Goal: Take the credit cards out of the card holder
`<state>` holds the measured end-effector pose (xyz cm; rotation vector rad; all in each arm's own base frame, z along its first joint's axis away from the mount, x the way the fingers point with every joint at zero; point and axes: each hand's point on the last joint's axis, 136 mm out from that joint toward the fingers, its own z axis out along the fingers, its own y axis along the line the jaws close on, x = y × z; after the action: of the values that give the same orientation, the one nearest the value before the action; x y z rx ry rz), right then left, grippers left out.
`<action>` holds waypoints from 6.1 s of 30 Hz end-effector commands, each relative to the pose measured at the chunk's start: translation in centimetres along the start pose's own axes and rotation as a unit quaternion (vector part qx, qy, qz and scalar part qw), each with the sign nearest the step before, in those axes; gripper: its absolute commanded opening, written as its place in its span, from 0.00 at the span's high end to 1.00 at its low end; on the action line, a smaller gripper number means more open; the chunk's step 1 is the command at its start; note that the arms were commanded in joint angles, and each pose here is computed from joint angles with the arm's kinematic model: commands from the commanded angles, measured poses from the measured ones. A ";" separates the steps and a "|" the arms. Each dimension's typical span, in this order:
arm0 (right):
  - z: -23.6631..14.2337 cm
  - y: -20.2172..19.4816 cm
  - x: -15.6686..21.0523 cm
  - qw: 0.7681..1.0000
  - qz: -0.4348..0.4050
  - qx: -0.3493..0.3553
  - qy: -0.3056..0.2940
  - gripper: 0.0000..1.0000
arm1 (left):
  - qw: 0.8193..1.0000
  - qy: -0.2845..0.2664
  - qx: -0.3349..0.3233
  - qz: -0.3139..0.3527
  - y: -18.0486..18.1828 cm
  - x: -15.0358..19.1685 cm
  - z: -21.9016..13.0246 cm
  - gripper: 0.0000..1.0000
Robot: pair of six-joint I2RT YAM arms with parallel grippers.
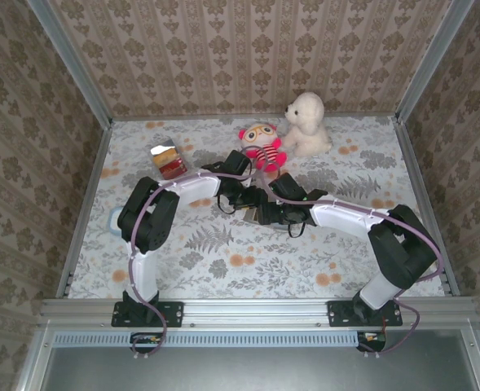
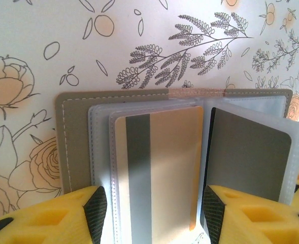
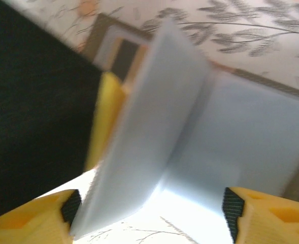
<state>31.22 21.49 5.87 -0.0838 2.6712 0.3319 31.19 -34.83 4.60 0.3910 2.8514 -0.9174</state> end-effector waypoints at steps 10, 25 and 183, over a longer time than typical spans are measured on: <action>-3.4 -7.6 -1.0 0.978 0.084 0.173 -0.086 0.42 | 0.999 0.014 -0.033 -0.013 1.4 0.6 0.1 0.52; -0.1 -0.7 -3.3 0.997 0.057 -0.045 0.034 0.60 | 0.994 -0.070 -0.052 -0.059 2.4 -1.5 -4.7 0.43; 6.0 5.5 0.5 0.941 0.136 -0.261 0.167 0.77 | 0.986 -0.004 -0.049 -0.156 7.7 6.8 -1.3 0.95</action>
<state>32.36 28.06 2.61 0.0566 2.8303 1.2079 28.92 -28.31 3.12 -0.0233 2.8703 -0.9406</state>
